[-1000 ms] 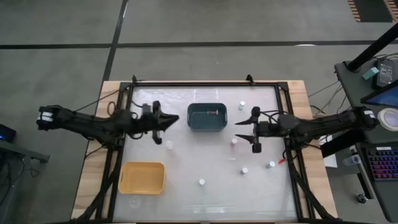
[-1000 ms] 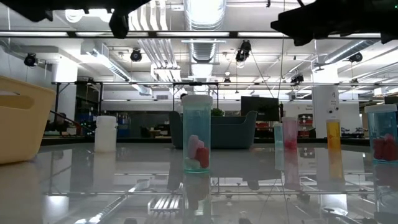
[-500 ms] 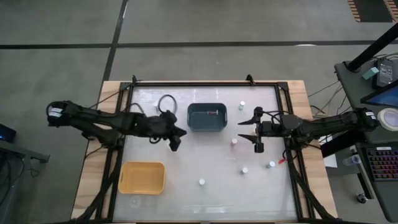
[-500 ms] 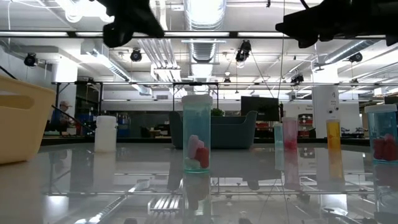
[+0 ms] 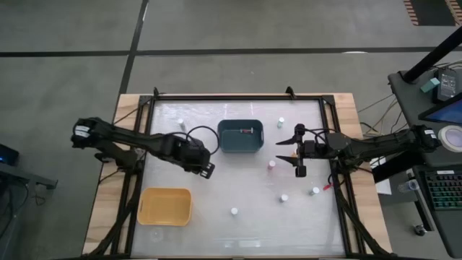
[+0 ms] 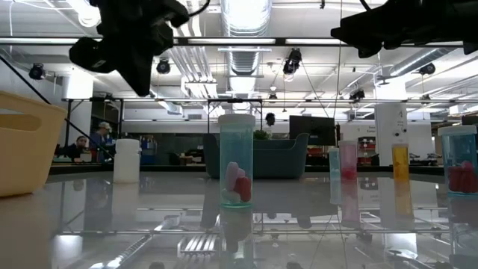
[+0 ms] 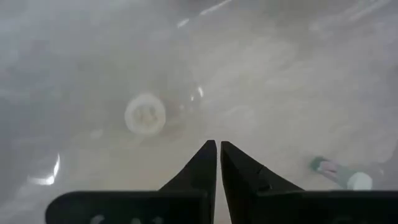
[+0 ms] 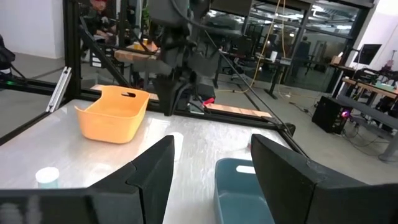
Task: Pick and place medicine bottles into bin by pill shape (circle, oval)
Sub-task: Put the white tablet bottle into the yellow bin
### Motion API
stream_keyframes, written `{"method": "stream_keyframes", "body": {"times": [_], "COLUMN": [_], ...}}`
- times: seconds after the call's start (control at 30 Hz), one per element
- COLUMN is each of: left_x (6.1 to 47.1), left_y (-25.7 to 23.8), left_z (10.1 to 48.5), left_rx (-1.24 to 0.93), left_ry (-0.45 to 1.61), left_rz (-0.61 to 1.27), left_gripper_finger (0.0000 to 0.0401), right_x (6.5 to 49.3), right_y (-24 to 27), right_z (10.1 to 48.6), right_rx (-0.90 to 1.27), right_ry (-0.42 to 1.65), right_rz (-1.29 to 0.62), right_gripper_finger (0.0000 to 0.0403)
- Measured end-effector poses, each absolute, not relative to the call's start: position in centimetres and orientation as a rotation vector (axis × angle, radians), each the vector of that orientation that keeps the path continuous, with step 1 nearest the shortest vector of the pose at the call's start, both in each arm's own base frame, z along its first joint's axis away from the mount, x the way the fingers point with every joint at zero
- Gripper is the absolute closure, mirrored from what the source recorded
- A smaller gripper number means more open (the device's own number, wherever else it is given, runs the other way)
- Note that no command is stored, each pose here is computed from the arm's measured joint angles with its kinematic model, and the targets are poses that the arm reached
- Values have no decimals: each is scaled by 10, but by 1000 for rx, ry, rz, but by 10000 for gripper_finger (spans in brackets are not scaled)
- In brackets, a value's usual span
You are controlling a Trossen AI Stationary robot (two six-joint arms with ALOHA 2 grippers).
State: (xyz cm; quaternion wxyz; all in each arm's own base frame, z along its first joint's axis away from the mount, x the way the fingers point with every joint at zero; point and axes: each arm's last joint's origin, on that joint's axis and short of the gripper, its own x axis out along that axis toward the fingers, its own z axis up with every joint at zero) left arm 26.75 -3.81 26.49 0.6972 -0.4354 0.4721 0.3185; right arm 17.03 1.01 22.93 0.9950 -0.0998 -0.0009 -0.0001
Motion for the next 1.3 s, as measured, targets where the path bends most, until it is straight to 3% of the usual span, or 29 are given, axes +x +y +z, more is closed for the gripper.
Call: {"method": "stream_keyframes", "body": {"times": [0.37,0.77,0.9,1.3], "left_x": [276,283,283,280], "left_y": [-33,-26,-24,-22], "left_z": [242,228,223,217], "left_rx": [-960,-959,-937,-852], "left_ry": [1159,1193,1227,1228], "left_rz": [806,867,895,957], "left_gripper_finger": [376,210,175,166], "right_x": [170,170,170,170], "right_y": [10,10,10,10], "right_z": [229,227,227,227], "right_rx": [-230,-256,-256,-256], "right_ry": [3,18,18,18], "right_rz": [0,2,2,2], "right_gripper_finger": [197,197,197,197]}}
